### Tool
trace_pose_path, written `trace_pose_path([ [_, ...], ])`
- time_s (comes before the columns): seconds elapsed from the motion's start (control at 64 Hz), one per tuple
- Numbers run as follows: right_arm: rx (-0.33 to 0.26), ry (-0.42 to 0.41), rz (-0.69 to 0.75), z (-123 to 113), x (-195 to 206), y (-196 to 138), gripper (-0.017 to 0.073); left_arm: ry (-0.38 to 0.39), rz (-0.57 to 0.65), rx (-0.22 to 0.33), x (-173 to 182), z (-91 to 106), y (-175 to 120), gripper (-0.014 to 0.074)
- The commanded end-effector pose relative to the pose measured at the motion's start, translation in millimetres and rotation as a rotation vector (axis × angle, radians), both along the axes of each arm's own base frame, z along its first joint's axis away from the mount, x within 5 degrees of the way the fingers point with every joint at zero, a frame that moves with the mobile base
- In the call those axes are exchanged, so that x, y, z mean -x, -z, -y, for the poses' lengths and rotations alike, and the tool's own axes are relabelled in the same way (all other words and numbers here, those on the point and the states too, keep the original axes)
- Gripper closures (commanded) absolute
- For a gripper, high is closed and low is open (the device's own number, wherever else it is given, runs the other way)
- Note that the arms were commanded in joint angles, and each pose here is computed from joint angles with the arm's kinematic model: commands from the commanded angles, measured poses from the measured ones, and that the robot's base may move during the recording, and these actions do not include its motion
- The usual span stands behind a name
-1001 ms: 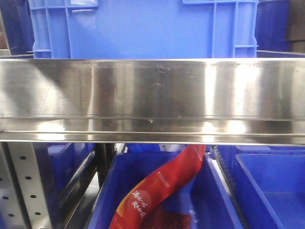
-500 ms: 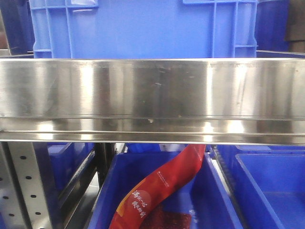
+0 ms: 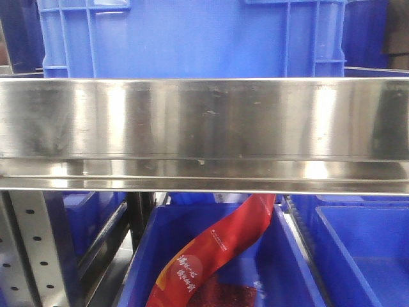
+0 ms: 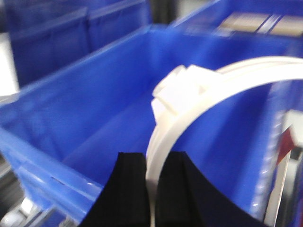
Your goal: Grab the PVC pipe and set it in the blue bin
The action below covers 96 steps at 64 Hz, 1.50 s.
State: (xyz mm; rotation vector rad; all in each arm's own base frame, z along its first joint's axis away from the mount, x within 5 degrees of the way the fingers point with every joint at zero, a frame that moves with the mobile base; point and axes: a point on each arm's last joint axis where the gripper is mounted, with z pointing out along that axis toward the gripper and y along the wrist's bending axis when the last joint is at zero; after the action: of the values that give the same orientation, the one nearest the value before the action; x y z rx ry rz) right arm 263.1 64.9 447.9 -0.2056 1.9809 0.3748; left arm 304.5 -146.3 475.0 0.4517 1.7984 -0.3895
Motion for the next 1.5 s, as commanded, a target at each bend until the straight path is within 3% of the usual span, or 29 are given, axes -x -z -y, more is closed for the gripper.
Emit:
trace_pose_path([
  [0.0,0.028,-0.034,-0.064,-6,-17,0,0.0712,0.028,-0.050,0.018,-10,10.4,-2,0.0704],
  [0.344,0.026,-0.043,-0.085,-14,-56,0,0.0710,0.025,-0.082,0.007,-34,21.1,15,0.0704],
  [0.422,0.025,-0.044,-0.081,-15,-56,0,0.0673,0.025,-0.080,0.007,-34,21.1,15,0.0704],
  [0.485,0.023,-0.045,-0.080,-15,-57,0,0.0586,0.026,-0.086,0.005,-34,21.1,16,0.0687],
  [0.657,-0.015,-0.056,-0.086,-17,-56,-1,0.0263,0.027,-0.089,0.003,-34,21.1,16,0.0471],
  [0.766,-0.015,-0.060,-0.096,-18,-55,-1,0.0195,0.032,-0.097,0.015,-33,21.8,16,0.0330],
  [0.875,-0.010,-0.066,-0.113,-18,-54,1,0.0200,0.038,-0.115,0.014,-32,22.2,17,0.0262],
  [0.969,-0.007,-0.071,-0.125,-18,-54,2,0.0202,0.042,-0.132,0.005,-32,22.2,19,0.0256],
  [1.079,-0.005,-0.079,-0.122,-18,-51,-4,0.0274,0.046,-0.134,0.003,-26,20.3,15,0.0260],
  [1.141,-0.001,-0.091,-0.119,-18,-47,-12,0.0365,0.049,-0.129,0.009,-20,17.6,9,0.0307],
  [1.251,0.006,-0.106,-0.121,-18,-41,-21,0.0575,0.054,-0.136,0.021,-8,13.2,0,0.0538],
  [1.329,0.010,-0.105,-0.122,-18,-41,-21,0.0732,0.048,-0.136,-0.005,-7,11.2,0,0.0704],
  [1.391,0.015,-0.099,-0.116,-17,-42,-20,0.0727,0.044,-0.133,-0.012,-7,10.8,0,0.0705],
  [1.485,-0.006,-0.071,-0.039,-15,-40,-27,0.0727,0.026,-0.140,0.026,-4,7.4,-5,0.0704],
])
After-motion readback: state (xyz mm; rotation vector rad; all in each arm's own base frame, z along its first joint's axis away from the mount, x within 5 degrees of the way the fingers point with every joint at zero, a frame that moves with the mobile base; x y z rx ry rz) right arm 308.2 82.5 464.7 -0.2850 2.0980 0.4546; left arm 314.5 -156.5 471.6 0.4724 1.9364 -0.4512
